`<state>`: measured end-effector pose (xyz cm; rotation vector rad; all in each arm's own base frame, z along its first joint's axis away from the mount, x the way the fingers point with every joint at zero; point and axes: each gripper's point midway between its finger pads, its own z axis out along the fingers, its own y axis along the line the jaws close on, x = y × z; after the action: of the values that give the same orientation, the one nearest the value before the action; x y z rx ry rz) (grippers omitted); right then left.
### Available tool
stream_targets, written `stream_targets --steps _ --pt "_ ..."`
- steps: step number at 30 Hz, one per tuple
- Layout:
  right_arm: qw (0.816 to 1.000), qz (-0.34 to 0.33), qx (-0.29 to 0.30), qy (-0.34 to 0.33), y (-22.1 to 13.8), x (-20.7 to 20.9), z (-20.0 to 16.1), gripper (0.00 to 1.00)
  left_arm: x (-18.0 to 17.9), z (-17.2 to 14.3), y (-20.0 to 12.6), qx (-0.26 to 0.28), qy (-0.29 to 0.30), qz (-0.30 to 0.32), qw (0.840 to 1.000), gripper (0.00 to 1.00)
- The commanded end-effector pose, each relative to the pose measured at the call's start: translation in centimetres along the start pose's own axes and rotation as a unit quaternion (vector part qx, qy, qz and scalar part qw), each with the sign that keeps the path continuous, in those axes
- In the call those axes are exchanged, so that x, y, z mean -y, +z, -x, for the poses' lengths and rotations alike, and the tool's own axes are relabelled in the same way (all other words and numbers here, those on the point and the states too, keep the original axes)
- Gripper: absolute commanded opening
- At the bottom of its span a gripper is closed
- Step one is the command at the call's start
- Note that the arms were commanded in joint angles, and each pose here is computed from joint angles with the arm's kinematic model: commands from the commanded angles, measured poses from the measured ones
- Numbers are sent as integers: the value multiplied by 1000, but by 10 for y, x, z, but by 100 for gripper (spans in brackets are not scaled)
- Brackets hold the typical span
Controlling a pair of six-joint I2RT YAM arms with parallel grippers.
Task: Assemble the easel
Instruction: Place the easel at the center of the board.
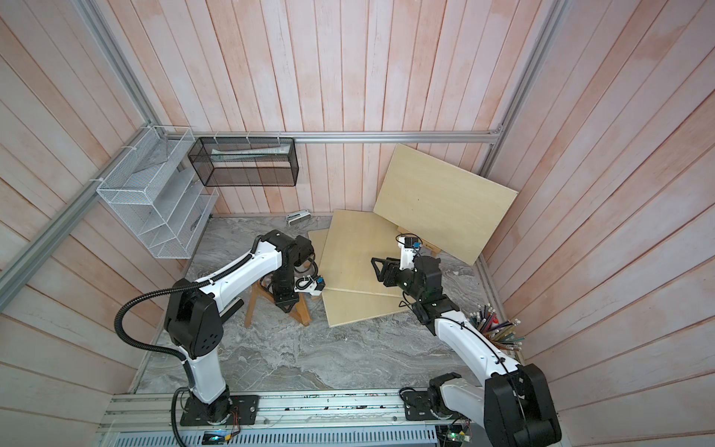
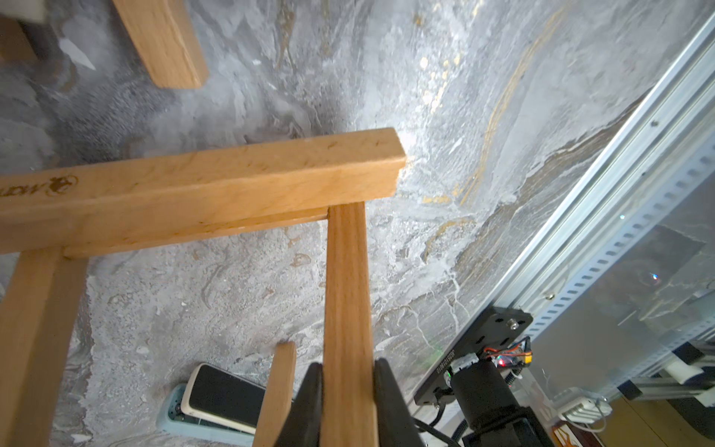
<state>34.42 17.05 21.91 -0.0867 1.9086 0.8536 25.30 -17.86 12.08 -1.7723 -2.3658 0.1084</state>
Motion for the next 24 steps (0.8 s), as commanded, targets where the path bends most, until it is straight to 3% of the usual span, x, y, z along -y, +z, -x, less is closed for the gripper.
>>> stream_targets --steps 1,2,3,4,9,15,18,21,24 --pt "1000 -6 10 -10 -1 -2 14 65 -34 58 27 86 25 31 995 46" --pt "1000 -6 9 -9 -1 -2 14 65 -36 56 28 82 22 33 996 62" --pt "1000 -6 8 -10 -1 -2 14 65 -37 54 28 80 19 36 996 95" --pt "1000 -8 7 -9 -1 -2 14 65 -40 52 27 82 14 42 996 100" --pt "1000 -16 -6 -4 2 1 14 66 -51 58 1 131 14 99 986 100" --pt "999 -32 -17 -2 6 6 16 67 -55 91 -82 271 12 184 945 100" --pt "999 -35 -16 2 5 5 19 67 -47 109 -124 331 -25 170 928 100" --pt "999 -38 -24 1 6 5 18 68 -33 126 -133 356 -51 139 923 100" --pt "998 -48 -38 1 7 9 15 68 -41 142 -121 396 -127 152 897 100"
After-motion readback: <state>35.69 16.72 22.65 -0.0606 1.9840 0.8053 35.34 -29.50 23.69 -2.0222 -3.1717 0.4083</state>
